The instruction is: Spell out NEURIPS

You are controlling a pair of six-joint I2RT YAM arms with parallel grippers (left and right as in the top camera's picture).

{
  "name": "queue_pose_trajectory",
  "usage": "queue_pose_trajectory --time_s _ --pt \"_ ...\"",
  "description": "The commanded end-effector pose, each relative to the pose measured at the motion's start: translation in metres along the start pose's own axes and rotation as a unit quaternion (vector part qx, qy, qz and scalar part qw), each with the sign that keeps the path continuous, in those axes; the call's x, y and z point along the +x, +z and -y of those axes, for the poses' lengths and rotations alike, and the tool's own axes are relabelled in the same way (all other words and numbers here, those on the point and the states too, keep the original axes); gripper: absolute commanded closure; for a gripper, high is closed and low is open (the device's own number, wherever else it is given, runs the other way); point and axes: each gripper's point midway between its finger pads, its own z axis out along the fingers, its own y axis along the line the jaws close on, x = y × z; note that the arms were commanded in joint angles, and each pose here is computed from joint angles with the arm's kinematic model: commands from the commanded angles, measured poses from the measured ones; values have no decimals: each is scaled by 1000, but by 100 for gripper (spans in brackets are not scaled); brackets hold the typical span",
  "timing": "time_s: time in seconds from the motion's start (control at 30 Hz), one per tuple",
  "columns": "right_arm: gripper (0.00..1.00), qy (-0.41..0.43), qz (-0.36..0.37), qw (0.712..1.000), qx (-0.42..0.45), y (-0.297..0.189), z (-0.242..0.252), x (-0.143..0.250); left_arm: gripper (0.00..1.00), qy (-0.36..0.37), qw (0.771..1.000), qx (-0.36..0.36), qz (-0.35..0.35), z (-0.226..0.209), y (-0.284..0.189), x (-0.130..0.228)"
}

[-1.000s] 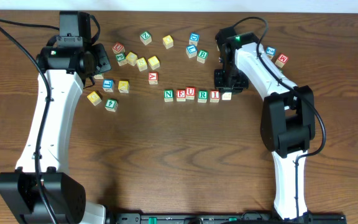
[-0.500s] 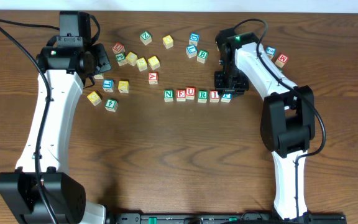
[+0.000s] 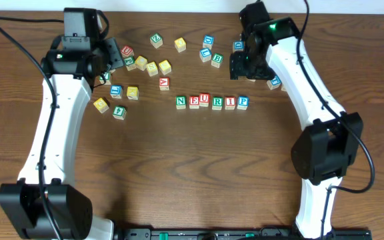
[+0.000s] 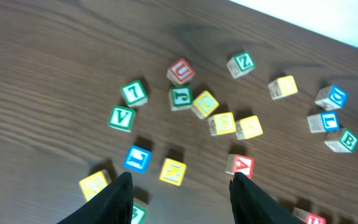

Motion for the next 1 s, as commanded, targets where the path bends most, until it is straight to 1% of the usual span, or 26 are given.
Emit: queue_pose_trajectory --time_s 0.0,0.17,0.23,0.33,0.47,0.57,0.67,0.77,0.97 --pt "28 -6 12 1000 2 -6 -3 -3 50 3 1000 13 -7 15 18 -12" --pt "28 -7 11 1000 2 -6 -4 -3 50 13 1000 13 -13 29 51 -36" --pt "28 -7 9 1000 3 -6 -3 -2 50 13 1000 13 -14 31 59 -39" --pt "27 -7 9 1000 3 -6 -3 -2 50 10 999 5 -36 27 65 -29" --pt "25 -7 11 1000 2 -6 -4 -3 50 13 997 -28 -68 13 64 -12" --pt "25 -7 13 1000 2 -6 -4 -4 50 15 996 -32 -80 11 63 -6" --pt "25 -7 12 1000 2 -6 -4 -3 51 14 997 -21 -74 16 65 -9" --pt "25 -7 13 1000 2 -6 -4 -4 50 15 997 8 -73 29 72 -10" --pt "25 -7 13 1000 2 -6 -4 -4 50 31 996 24 -80 52 100 2"
